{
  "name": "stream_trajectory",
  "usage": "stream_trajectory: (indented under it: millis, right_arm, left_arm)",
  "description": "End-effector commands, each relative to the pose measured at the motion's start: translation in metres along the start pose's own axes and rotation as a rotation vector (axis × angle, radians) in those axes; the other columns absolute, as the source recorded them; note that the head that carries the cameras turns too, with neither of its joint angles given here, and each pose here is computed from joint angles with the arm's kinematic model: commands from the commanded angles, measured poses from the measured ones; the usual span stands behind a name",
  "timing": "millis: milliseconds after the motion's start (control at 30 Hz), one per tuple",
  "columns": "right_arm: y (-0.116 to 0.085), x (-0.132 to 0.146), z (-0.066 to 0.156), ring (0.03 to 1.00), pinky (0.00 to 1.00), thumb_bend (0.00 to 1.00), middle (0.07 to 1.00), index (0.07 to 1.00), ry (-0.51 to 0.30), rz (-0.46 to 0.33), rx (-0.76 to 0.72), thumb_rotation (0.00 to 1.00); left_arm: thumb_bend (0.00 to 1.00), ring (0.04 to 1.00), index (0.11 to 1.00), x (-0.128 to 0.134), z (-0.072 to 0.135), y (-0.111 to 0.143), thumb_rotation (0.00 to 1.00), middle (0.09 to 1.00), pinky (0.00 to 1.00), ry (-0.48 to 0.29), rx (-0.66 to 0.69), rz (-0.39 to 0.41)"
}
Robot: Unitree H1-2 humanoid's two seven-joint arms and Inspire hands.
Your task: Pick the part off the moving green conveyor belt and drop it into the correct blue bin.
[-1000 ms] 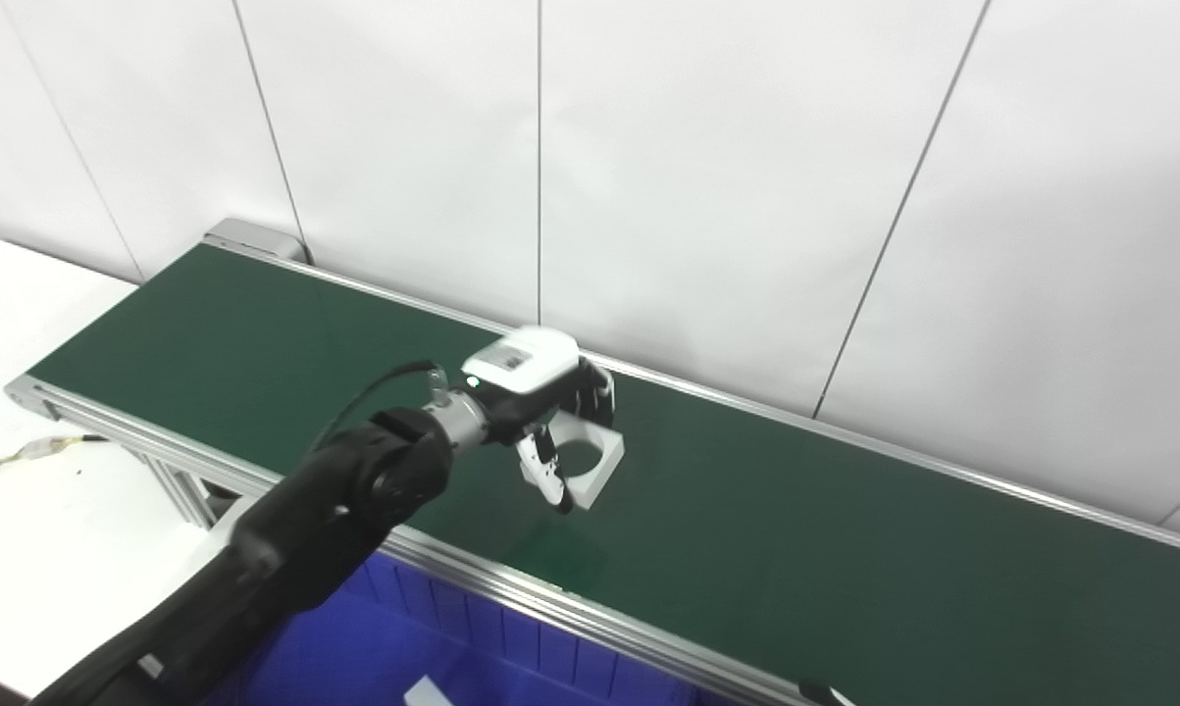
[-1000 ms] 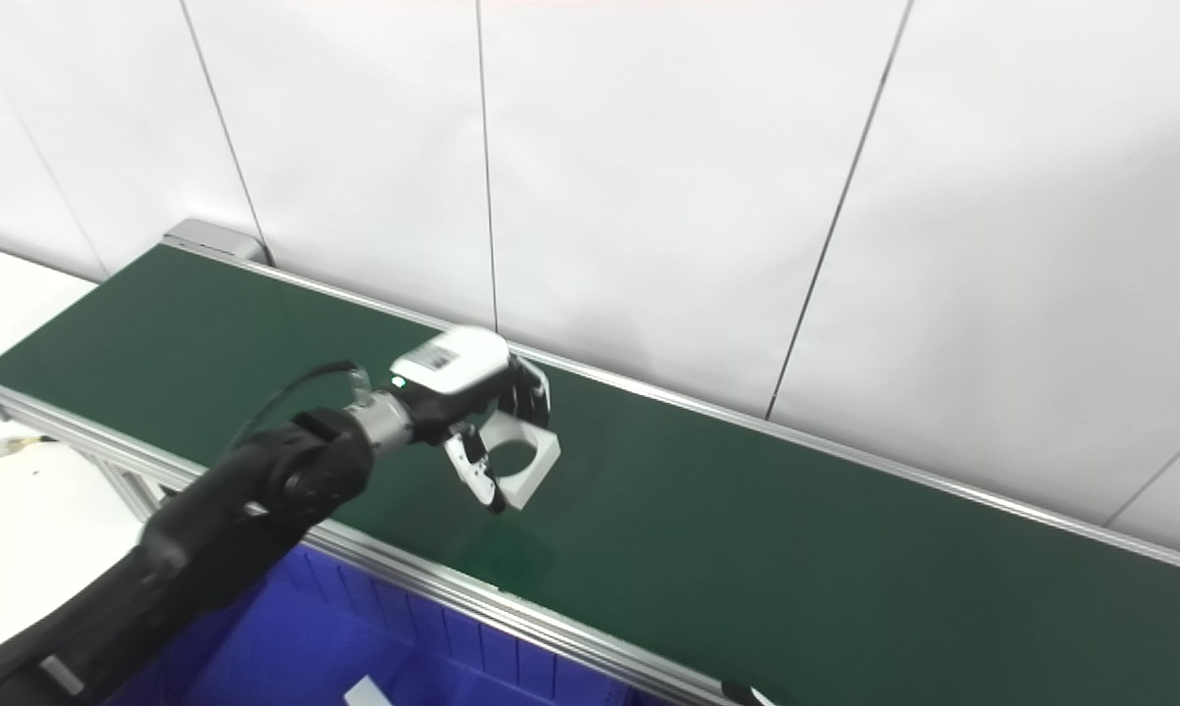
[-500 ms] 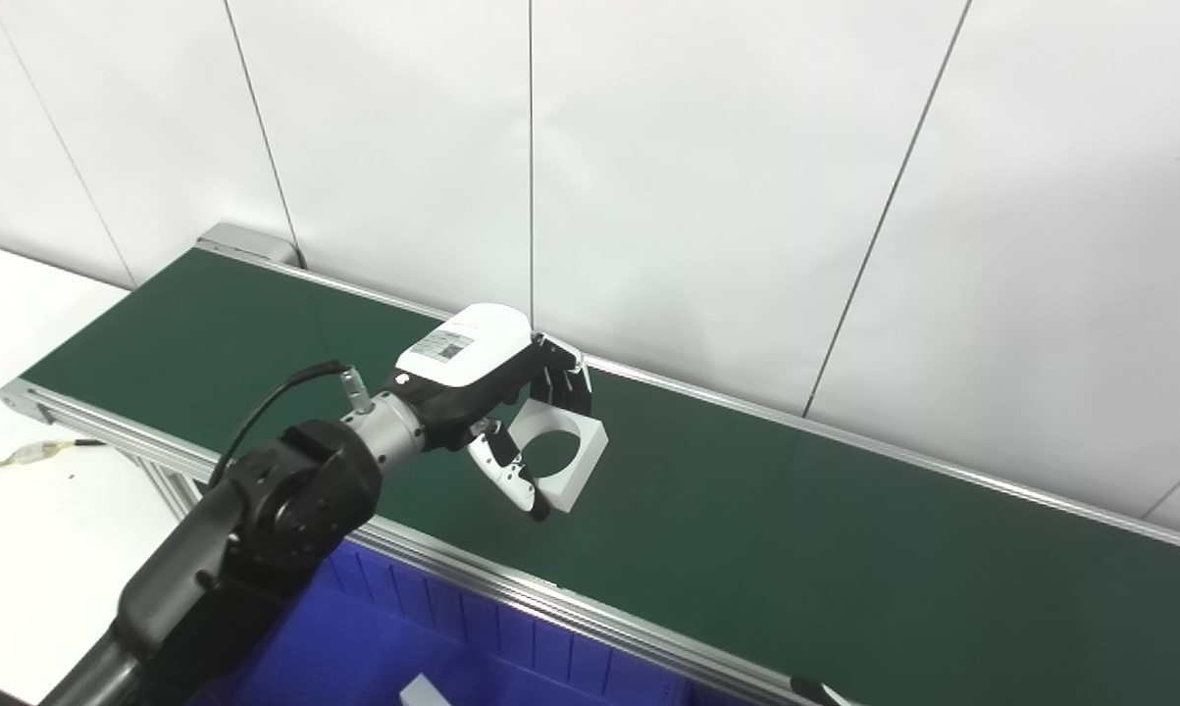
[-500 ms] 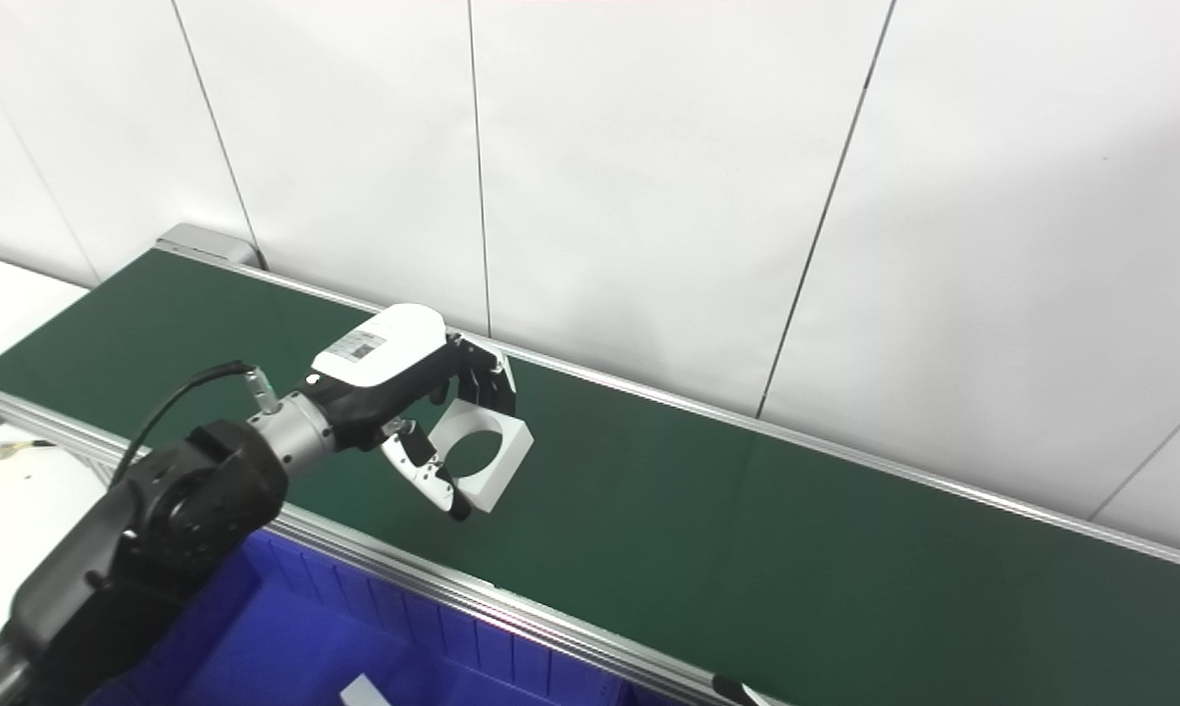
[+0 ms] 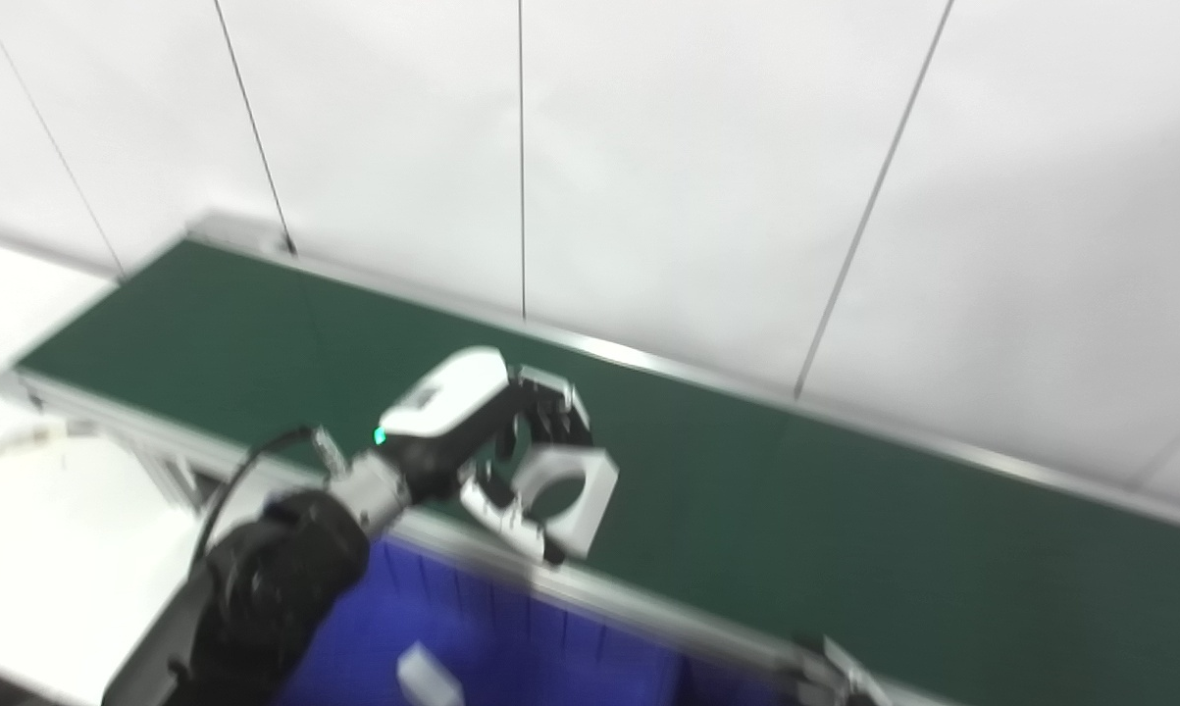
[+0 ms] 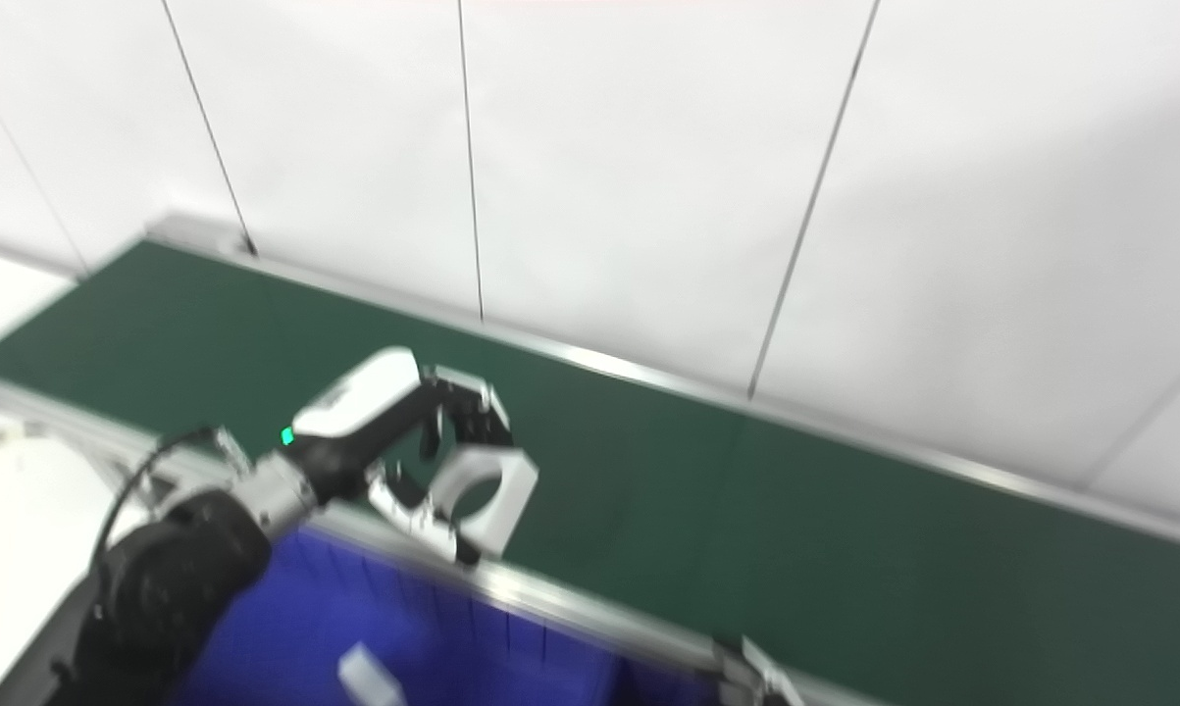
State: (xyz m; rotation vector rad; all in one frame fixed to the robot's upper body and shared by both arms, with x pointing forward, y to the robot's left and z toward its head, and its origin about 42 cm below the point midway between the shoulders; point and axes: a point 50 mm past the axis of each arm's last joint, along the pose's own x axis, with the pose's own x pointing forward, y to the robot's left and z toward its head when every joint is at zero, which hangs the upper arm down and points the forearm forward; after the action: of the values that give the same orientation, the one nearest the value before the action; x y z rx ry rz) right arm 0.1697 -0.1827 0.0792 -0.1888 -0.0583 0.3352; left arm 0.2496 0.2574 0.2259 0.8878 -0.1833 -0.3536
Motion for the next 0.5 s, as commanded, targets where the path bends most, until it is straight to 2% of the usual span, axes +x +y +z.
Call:
stream_trajectory:
  millis: [0, 233, 467]
  right_arm:
    - [-0.005, 0.003, 0.013, 0.68, 0.58, 0.56, 0.752, 0.84, -0.044, -0.013, -0.001, 0.71]
    - [-0.016, 0.006, 0.018, 0.675, 0.59, 0.61, 0.744, 0.836, -0.038, -0.024, -0.005, 0.73]
    - [-0.023, 0.006, 0.021, 0.669, 0.58, 0.61, 0.742, 0.832, -0.027, -0.03, -0.014, 0.73]
  left_arm:
    - [0.5, 0.378, 0.529, -0.007, 0.005, 0.004, 0.0, 0.46, 0.32, -0.008, -0.012, 0.03]
    - [0.5, 0.389, 0.521, -0.033, 0.003, -0.002, 0.0, 0.471, 0.33, 0.046, -0.04, 0.033]
    - [0.5, 0.388, 0.526, -0.054, -0.001, -0.006, 0.0, 0.465, 0.33, 0.08, -0.065, 0.02]
